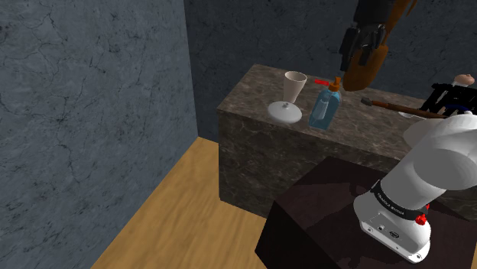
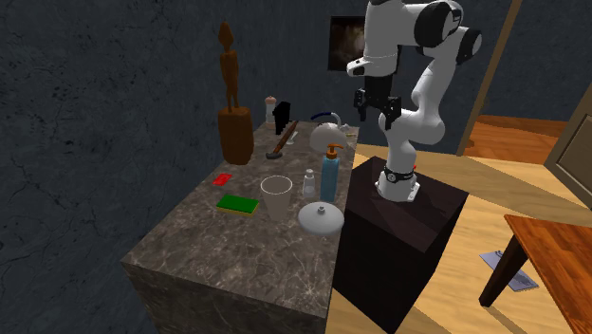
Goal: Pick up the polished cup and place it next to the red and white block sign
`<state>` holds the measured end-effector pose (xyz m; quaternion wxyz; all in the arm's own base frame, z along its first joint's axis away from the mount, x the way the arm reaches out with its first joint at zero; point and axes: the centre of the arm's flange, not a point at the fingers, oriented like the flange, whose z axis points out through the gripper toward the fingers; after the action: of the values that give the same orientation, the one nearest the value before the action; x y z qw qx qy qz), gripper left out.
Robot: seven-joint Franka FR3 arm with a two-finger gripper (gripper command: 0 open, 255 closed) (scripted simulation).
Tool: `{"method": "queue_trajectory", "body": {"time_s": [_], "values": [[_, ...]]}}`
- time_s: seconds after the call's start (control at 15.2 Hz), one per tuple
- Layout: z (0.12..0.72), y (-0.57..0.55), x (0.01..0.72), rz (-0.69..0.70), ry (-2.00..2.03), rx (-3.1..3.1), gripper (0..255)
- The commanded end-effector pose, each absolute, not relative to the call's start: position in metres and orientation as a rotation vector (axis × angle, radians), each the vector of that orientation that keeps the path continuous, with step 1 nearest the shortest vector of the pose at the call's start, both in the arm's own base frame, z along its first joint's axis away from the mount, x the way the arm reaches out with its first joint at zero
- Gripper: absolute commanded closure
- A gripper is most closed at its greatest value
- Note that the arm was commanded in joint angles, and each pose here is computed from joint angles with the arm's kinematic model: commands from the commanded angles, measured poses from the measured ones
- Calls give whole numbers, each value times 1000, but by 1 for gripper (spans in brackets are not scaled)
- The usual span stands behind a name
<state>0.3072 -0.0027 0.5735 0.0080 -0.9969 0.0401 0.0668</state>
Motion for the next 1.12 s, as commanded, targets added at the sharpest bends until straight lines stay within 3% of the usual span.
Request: {"method": "queue_trajectory", "body": {"time_s": [0.0,1.06], "values": [[573,-3,307,209,125,-3116,0],[483,-136,439,77,40,-3060,0]]}}
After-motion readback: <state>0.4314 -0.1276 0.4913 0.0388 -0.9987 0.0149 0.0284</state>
